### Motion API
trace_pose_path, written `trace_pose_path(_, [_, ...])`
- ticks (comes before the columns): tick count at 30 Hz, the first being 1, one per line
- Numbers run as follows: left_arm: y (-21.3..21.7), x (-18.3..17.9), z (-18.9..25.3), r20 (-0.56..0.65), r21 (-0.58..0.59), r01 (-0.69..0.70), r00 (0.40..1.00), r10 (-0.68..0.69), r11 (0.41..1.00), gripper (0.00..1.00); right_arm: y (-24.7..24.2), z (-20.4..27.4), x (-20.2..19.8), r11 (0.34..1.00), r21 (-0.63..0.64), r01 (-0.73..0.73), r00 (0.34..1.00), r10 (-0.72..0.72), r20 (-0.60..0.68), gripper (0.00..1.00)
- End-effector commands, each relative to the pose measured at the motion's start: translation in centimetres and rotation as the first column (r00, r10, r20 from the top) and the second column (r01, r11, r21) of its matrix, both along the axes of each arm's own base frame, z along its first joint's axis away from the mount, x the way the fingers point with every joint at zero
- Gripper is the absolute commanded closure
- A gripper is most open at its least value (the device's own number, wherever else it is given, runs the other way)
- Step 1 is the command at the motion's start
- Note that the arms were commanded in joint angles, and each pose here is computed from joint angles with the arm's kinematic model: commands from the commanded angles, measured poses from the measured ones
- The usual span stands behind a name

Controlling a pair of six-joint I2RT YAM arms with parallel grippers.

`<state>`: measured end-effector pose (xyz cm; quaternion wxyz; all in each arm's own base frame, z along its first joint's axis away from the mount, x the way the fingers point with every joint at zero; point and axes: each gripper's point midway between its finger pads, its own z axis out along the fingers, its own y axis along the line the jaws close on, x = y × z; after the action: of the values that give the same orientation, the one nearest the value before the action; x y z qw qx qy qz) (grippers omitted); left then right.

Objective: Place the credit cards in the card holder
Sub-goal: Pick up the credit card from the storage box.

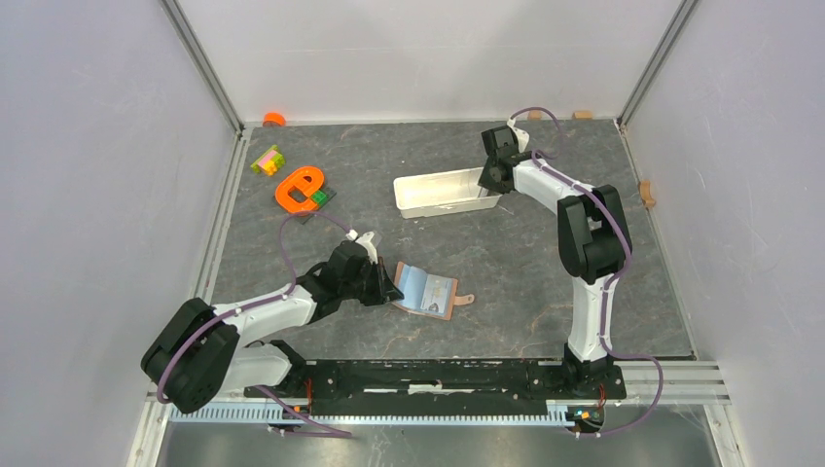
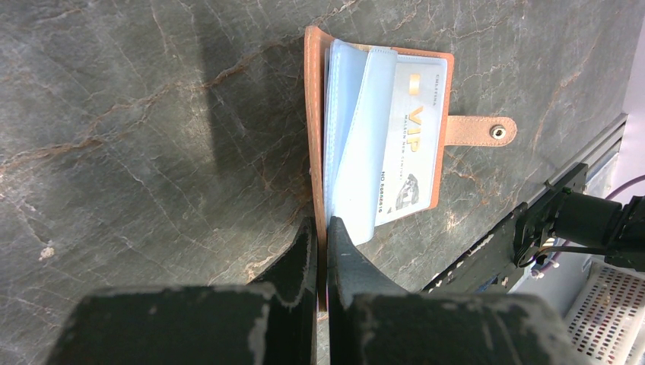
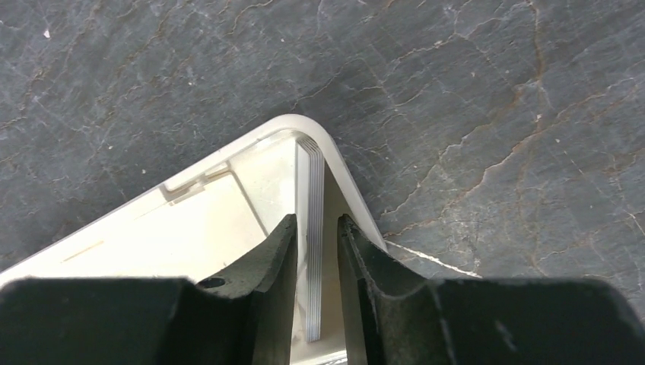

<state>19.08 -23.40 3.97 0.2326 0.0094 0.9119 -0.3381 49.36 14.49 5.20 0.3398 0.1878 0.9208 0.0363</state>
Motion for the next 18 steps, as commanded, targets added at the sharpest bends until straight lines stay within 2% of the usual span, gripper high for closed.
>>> trace_pose_path(1, [0.4, -0.2, -0.4, 0.009, 0.018, 0.014, 1.000, -0.014, 1.000, 0.98, -1.1, 1.7, 0.4, 0.999, -0.050, 0.013, 1.000, -0.012, 0.026, 0.69])
trace_pose_path(6, [0.5, -0.2, -0.4, 0.008, 0.017, 0.010, 1.000, -0.011, 1.000, 0.98, -1.1, 1.3, 0.4, 0.998, -0.061, 0.001, 1.000, -0.001, 0.007, 0.71])
trace_pose_path(14, [0.5, -0.2, -0.4, 0.007, 0.015, 0.010, 1.000, -0.010, 1.000, 0.98, -1.8, 3.7, 0.8, 0.994, -0.113, 0.012, 0.999, -0.007, 0.038, 0.76])
trace_pose_path(18, [0.5, -0.3, -0.4, 0.006, 0.012, 0.009, 1.000, -0.009, 1.000, 0.98, -2.1, 3.6, 0.6, 0.992, -0.127, 0.010, 1.000, -0.006, 0.029, 0.81])
